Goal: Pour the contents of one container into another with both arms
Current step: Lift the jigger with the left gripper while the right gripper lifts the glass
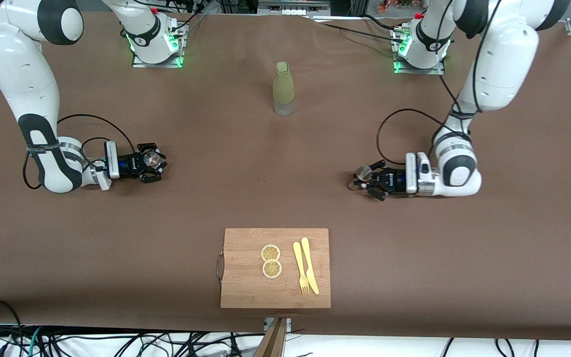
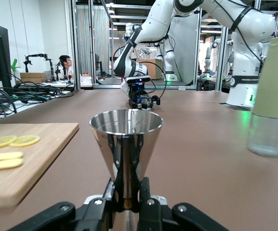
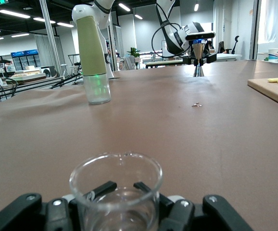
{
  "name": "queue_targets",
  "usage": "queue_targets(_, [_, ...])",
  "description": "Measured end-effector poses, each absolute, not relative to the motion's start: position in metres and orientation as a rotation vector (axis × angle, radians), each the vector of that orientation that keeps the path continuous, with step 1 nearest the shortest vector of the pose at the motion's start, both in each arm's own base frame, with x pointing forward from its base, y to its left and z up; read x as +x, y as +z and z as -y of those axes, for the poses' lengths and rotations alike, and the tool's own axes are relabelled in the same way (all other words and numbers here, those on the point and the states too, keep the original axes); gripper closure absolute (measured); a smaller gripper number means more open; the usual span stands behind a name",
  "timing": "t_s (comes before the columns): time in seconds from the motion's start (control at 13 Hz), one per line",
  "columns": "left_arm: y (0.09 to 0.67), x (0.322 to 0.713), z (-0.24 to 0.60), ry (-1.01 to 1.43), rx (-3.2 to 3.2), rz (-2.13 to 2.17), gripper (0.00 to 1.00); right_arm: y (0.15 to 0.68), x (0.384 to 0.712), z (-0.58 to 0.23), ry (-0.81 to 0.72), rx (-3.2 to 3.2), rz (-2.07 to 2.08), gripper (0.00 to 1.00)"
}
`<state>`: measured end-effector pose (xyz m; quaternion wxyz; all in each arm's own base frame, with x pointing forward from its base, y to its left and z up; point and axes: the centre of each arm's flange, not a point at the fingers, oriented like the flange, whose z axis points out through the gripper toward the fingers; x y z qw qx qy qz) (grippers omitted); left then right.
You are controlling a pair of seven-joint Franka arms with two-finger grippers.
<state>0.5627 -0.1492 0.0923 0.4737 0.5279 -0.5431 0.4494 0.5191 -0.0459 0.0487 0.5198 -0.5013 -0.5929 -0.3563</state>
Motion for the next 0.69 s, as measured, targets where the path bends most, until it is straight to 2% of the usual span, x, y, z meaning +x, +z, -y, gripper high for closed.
queue_targets(0.08, [0.092,0.561,0.169,1.101,1.296,1.319,0.79,0.049,0.519,0.046,-0.854,-1.202,1.422,0.78])
queue_targets(0.15, [0.092,0.558,0.187,1.102,1.306,1.31,0.79,0.049,0.519,0.045,-0.855,-1.201,1.421,0.85])
queue_targets(0.69, [0.09,0.537,0.276,1.075,1.376,1.267,0.79,0.057,0.524,0.015,-0.86,-1.134,1.4,0.85])
